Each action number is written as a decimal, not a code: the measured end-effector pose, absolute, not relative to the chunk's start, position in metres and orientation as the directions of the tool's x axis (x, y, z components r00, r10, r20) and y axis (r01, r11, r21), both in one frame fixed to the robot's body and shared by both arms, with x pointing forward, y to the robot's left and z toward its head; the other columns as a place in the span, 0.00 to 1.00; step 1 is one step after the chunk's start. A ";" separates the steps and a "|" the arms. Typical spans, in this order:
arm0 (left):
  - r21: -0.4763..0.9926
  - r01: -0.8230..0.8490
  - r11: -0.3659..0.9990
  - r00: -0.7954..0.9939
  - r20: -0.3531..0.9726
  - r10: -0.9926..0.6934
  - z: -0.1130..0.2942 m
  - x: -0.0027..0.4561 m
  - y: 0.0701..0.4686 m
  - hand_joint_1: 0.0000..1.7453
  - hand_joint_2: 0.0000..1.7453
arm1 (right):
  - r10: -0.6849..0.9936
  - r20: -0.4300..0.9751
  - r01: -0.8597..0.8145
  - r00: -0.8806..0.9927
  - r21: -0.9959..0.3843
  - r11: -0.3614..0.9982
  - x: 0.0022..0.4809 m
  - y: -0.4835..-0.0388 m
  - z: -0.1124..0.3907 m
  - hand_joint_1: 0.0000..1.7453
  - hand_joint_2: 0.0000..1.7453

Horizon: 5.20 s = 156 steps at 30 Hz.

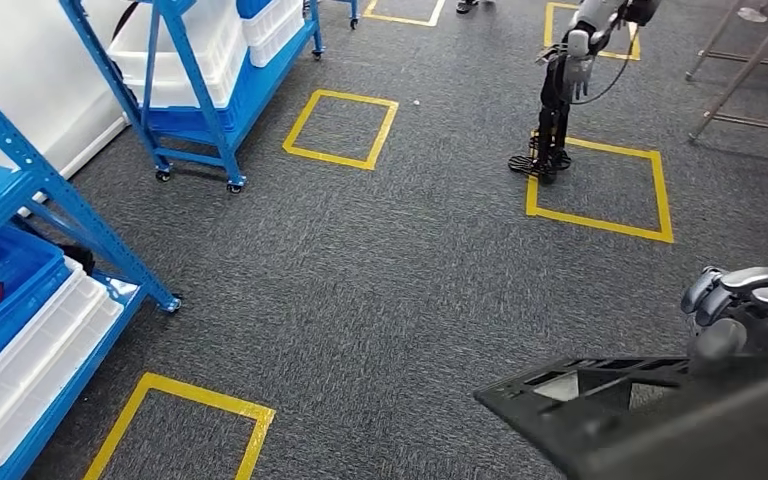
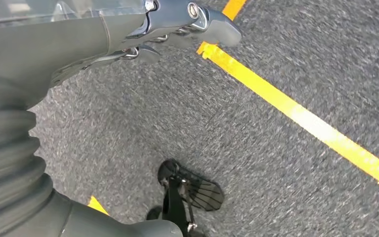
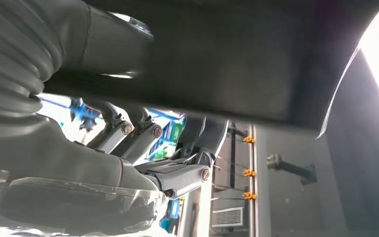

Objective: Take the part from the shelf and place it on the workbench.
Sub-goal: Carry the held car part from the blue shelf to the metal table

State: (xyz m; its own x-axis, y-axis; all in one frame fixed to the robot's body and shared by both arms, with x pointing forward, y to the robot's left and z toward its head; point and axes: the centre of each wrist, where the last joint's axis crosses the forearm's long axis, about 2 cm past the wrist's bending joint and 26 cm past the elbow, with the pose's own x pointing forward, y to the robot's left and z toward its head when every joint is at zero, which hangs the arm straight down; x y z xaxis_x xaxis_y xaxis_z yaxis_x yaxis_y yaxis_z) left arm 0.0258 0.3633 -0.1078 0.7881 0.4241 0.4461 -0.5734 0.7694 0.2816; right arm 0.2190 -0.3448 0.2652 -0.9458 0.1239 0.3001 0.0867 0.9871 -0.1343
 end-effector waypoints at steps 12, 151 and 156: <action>0.282 -0.552 0.785 0.792 0.473 0.386 -0.106 0.037 0.369 0.00 1.00 | 0.398 0.160 0.378 -0.903 -0.143 0.915 0.230 -0.283 0.265 1.00 1.00; 0.060 -0.551 0.832 0.748 0.478 0.461 -0.111 0.040 0.328 0.00 1.00 | 0.329 0.004 0.317 -0.944 -0.253 0.914 0.288 -0.241 0.320 1.00 1.00; 0.055 -0.550 0.833 0.747 0.477 0.462 -0.111 0.040 0.328 0.00 1.00 | 0.329 0.011 0.315 -0.944 -0.257 0.914 0.288 -0.241 0.318 1.00 1.00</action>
State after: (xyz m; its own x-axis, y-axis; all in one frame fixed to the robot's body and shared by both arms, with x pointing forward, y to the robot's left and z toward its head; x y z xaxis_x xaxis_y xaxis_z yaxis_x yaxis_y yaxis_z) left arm 0.0399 0.3277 -0.1106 0.7474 0.4621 0.4774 -0.5504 0.8330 0.0555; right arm 0.2882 -0.2409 0.3177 -0.9442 0.3291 0.0107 0.3155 0.9135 -0.2567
